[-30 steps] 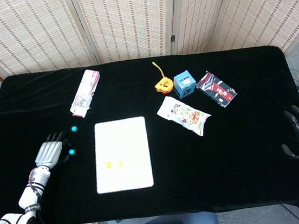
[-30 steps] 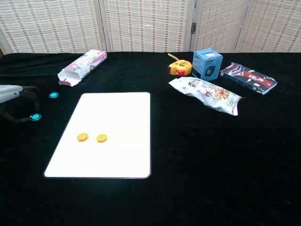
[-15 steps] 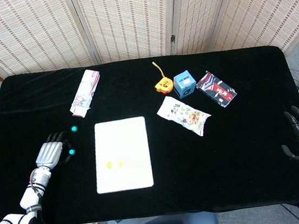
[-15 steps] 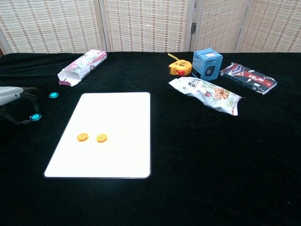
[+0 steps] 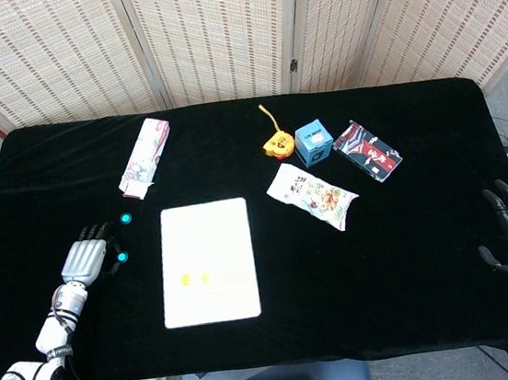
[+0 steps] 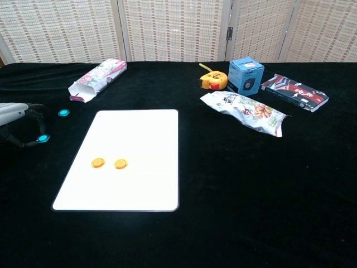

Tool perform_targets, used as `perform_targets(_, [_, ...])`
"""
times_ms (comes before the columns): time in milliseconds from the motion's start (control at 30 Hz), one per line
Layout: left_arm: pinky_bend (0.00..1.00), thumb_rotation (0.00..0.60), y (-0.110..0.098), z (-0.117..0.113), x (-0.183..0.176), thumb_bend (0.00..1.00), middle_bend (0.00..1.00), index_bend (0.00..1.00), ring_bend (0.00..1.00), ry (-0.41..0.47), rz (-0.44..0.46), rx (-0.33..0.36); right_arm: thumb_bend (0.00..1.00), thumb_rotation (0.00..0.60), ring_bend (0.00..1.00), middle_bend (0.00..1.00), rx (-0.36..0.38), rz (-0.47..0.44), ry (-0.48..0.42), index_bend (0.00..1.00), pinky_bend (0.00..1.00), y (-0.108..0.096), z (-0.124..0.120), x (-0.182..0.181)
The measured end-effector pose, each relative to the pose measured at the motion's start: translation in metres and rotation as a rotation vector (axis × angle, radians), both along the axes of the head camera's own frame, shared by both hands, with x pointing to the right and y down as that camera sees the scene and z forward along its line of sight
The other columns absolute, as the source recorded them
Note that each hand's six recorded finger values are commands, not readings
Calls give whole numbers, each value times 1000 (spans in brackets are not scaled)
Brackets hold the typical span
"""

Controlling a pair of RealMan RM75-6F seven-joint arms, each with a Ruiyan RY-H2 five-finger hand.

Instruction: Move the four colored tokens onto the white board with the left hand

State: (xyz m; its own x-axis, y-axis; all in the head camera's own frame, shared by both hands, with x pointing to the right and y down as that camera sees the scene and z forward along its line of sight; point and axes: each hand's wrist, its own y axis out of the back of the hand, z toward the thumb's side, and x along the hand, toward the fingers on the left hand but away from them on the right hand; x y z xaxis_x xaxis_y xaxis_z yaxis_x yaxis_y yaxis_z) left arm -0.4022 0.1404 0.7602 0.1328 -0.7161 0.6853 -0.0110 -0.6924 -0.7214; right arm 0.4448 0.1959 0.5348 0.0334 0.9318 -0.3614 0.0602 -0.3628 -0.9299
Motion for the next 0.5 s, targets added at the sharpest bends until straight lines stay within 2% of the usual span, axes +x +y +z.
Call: perform_targets(500, [0, 600, -4, -5, 5, 435, 123, 516, 0, 20, 12, 12, 360, 600, 45, 17, 0, 4, 0, 0, 0, 0, 1, 1])
